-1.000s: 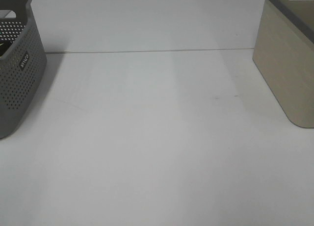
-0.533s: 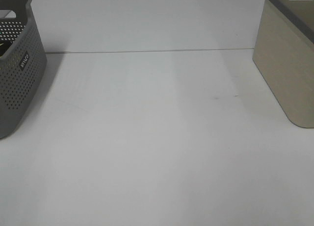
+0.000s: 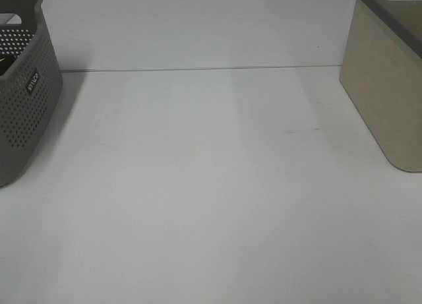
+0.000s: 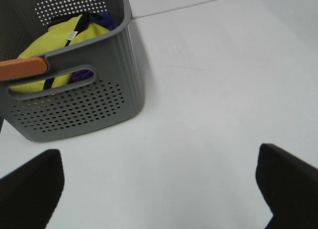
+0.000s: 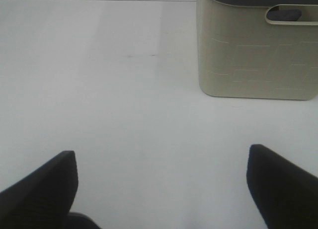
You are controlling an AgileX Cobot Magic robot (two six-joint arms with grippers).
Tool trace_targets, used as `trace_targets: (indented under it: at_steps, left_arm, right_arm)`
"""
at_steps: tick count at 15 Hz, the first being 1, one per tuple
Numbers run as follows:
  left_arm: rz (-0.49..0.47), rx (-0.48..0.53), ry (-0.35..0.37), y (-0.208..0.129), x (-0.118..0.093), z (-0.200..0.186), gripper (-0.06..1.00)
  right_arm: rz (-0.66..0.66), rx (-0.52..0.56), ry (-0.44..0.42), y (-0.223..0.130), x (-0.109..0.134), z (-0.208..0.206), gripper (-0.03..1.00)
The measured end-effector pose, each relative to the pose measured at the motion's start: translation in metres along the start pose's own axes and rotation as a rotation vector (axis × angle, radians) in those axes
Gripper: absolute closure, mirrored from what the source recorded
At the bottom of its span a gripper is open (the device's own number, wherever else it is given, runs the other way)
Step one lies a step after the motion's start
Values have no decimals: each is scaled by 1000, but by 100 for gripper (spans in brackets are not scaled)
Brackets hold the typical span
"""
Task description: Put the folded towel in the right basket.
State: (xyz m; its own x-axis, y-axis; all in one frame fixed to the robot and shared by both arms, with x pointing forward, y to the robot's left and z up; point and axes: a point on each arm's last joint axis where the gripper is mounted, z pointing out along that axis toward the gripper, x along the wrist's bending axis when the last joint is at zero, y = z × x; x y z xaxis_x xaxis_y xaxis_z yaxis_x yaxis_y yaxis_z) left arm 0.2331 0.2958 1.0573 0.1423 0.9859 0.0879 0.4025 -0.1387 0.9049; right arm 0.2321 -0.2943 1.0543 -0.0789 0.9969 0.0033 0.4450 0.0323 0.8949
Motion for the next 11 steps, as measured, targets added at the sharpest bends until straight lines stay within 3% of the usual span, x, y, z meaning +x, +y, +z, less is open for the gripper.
trace_targets:
  at_steps: [11]
  left_arm:
    - [0, 0, 0, 0, 0, 0, -4]
  right_arm:
    - [-1, 0, 0, 0, 0, 0, 11]
